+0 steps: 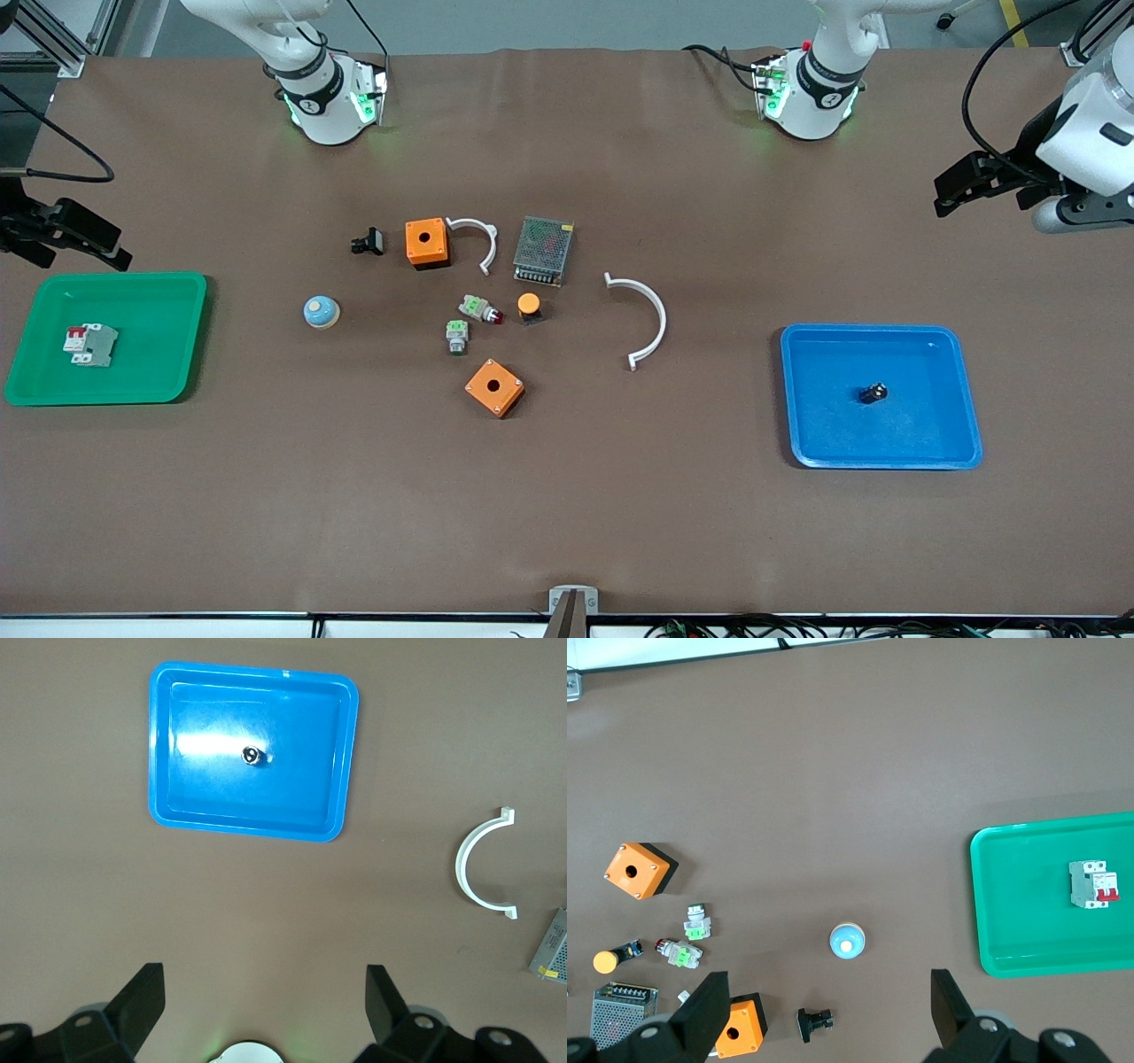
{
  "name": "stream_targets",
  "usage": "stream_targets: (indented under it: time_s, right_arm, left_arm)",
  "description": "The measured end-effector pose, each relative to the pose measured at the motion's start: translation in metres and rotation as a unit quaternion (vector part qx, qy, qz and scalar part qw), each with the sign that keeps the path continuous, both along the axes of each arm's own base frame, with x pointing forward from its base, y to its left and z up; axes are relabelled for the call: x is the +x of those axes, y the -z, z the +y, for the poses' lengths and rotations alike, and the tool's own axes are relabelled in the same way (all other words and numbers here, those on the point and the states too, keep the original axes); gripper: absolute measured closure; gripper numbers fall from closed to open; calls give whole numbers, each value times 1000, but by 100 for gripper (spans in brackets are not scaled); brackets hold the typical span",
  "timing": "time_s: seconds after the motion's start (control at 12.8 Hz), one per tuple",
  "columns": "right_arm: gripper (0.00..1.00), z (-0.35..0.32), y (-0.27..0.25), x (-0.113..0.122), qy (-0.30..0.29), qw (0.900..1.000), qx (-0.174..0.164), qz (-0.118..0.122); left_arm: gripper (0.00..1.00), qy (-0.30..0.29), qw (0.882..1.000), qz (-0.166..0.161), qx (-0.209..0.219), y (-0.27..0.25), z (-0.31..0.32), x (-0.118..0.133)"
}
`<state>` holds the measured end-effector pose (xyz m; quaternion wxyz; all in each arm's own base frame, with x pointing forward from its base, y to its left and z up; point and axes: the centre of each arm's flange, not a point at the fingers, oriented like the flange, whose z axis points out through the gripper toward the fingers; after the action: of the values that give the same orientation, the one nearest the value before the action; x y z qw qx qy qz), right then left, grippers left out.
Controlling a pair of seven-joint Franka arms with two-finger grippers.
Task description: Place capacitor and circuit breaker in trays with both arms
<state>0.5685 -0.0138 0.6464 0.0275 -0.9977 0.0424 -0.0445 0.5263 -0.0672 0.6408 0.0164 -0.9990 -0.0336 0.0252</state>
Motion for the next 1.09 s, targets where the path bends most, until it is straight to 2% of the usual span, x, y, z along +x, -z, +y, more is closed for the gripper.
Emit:
stream_targets:
  time_s: [0.16, 0.47, 1.09]
  right_arm:
    - [0, 0, 0, 0, 0, 1000, 0, 0]
    - [0, -2, -1, 0, 1, 1000, -9, 0]
    - [0, -3, -1, 0, 1, 1000, -11, -1]
  left_arm:
    - [0, 6, 1000, -5, 0, 2, 0, -6]
    - [0, 60, 998, -6, -2, 1, 2, -8]
    - [0, 64, 997, -25, -16, -3, -2, -5]
